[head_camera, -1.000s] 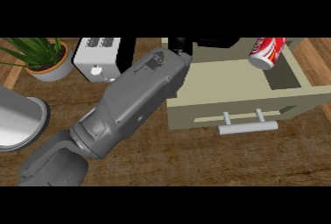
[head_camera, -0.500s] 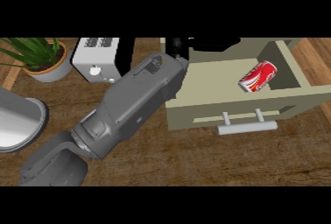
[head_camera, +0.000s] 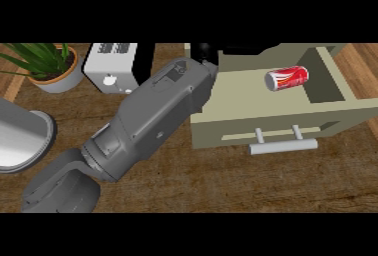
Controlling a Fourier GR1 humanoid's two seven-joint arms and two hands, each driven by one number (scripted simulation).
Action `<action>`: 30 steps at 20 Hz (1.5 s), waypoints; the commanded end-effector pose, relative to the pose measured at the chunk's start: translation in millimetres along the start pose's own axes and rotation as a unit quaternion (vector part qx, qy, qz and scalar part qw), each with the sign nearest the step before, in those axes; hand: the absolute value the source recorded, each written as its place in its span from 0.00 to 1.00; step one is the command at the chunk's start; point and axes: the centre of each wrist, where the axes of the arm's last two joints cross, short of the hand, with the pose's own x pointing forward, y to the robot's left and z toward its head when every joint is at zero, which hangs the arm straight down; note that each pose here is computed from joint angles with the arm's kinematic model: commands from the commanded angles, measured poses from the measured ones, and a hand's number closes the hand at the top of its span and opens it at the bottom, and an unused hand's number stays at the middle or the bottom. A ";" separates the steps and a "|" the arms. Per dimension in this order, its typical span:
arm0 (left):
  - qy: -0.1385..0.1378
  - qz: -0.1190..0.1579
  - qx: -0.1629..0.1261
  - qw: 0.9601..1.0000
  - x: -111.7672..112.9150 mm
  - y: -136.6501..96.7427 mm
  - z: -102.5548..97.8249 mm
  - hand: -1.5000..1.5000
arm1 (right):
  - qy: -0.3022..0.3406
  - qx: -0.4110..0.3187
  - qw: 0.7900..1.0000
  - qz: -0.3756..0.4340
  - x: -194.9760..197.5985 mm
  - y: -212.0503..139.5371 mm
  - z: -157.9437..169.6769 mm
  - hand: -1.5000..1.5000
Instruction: Pick up the can, place it into the drawer and close the drawer
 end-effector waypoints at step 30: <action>-0.010 0.020 0.011 1.000 12.4 16.7 -3.1 0.00 | -0.103 0.141 0.910 0.375 -47.2 155.1 -163.0 0.00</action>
